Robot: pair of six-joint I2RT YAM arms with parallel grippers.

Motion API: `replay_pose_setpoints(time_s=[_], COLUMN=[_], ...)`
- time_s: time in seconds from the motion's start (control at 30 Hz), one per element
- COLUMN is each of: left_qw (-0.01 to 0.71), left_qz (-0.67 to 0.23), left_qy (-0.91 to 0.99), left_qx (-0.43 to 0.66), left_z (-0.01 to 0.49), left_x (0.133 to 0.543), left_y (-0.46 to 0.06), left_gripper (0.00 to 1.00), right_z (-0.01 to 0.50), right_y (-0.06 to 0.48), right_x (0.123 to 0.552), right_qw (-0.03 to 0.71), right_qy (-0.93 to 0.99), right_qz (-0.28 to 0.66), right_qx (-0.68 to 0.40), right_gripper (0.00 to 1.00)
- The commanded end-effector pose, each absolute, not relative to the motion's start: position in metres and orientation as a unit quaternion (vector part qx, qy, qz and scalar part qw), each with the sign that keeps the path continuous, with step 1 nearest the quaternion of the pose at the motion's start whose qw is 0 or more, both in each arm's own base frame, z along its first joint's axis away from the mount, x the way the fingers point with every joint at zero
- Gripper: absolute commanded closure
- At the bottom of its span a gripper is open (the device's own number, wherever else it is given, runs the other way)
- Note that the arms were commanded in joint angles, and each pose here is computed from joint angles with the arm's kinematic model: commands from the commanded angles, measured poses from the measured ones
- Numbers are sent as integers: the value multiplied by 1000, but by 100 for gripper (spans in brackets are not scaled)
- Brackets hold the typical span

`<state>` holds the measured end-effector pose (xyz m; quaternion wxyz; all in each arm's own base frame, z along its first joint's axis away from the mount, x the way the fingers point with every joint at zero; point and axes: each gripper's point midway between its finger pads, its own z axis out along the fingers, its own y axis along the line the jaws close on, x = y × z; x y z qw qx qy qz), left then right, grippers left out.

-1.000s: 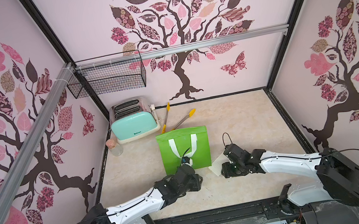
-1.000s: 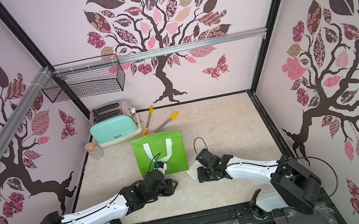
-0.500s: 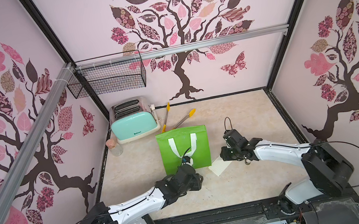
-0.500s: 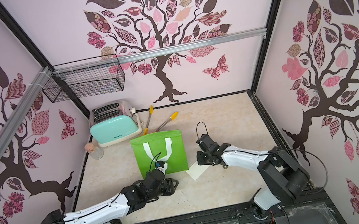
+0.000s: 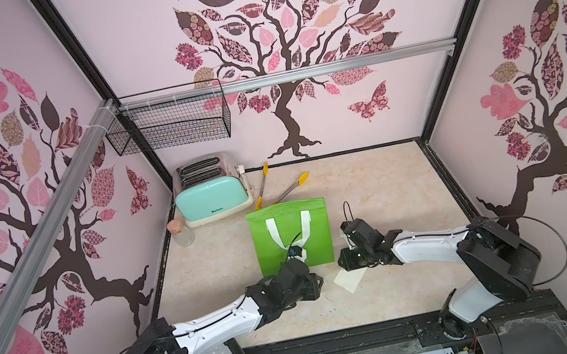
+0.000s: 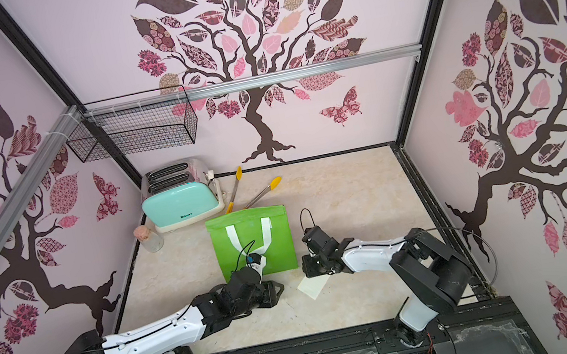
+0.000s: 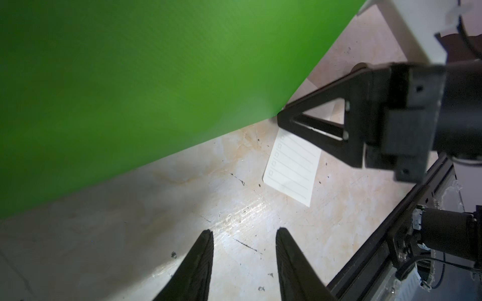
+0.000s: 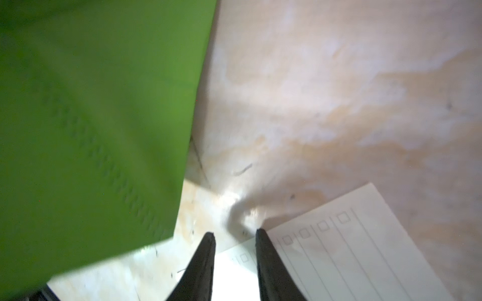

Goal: Staple the receipts to the bags
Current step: Move the receipt to the center of the board.

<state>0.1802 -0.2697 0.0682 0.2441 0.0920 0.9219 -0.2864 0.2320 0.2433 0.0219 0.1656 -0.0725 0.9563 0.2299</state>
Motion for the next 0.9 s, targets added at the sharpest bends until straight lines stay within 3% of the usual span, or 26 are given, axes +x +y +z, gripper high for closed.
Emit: replay_pose_setpoints(time_s=[0.0, 0.27, 0.57, 0.87], left_qw=[245, 242, 250, 216], left_qz=[-315, -318, -310, -277], left_qy=[911, 902, 893, 908], left_qx=[107, 162, 211, 228], left_z=[77, 76, 77, 37], left_x=[179, 167, 166, 163], left_y=[-289, -325, -371, -383], left_gripper=[57, 73, 75, 77], right_z=[1, 54, 46, 26], right_y=[208, 193, 138, 144], right_x=[190, 198, 169, 162], right_qw=[100, 157, 172, 154], right_qy=[977, 967, 948, 930], right_qz=[178, 199, 223, 277], right_qx=[-65, -7, 152, 184], right_gripper=[68, 48, 49, 50])
